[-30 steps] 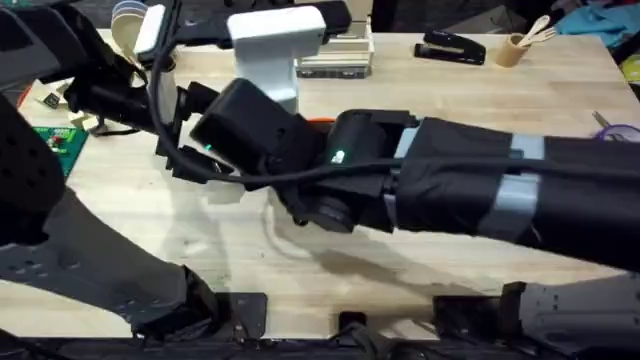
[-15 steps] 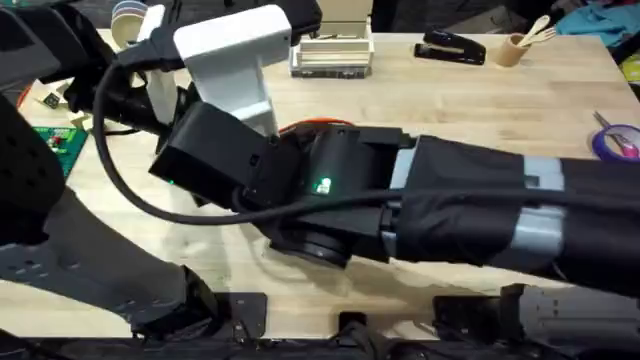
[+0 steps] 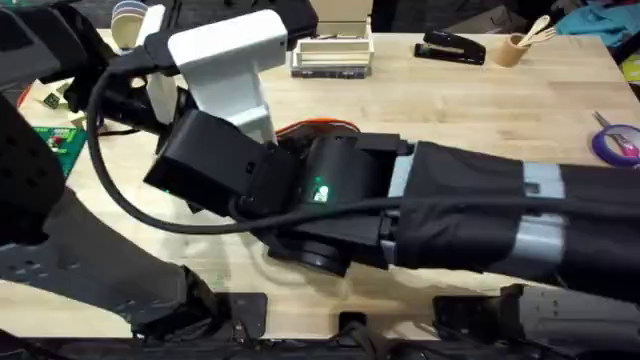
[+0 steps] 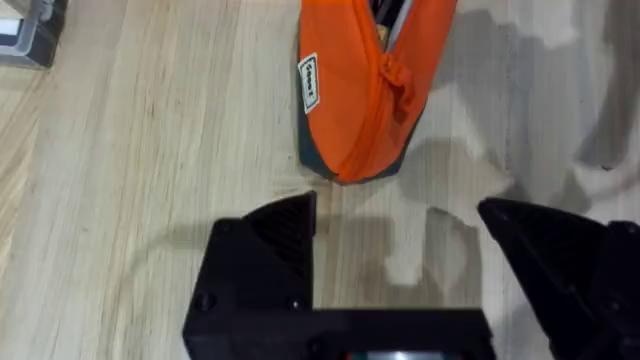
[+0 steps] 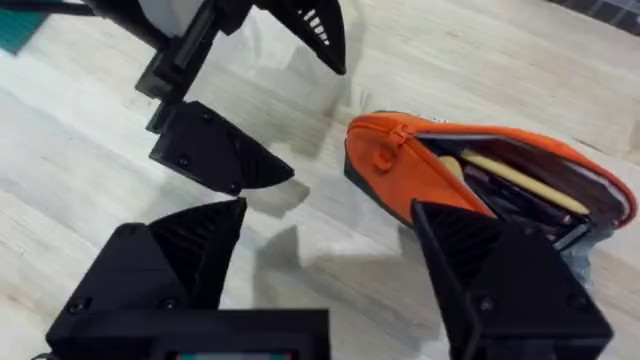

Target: Unzip the bag, pick up the pens from the table one at a time and place them inside, then zip the bag closed.

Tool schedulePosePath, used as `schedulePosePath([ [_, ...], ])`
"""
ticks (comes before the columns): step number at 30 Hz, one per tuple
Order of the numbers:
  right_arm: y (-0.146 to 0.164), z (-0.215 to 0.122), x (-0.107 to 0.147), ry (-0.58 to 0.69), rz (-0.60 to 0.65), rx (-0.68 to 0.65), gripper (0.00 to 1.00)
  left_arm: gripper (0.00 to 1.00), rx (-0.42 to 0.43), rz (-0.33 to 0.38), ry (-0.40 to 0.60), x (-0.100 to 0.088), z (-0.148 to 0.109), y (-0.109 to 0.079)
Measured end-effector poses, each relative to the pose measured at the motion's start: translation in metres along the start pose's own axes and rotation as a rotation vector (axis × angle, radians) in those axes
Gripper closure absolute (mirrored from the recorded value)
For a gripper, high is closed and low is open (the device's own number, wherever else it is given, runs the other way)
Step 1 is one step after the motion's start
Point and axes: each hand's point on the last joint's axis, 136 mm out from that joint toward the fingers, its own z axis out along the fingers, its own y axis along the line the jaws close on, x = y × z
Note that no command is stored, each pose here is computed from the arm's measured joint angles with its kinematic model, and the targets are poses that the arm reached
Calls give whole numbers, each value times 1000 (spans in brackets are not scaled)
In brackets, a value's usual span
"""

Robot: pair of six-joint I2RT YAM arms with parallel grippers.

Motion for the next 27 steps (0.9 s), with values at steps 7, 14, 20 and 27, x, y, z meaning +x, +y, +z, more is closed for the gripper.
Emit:
schedulePosePath([
  [7,-4,2,-2,-1,166,9,4,7,0,-1,0,0,0,0],
  [14,-16,8,-8,-8,278,32,4,7,0,0,0,0,0,0],
  [20,-15,18,-12,-25,314,30,4,7,0,0,0,0,0,0],
  [27,-26,41,-9,-21,339,68,5,8,0,0,0,0,0,0],
])
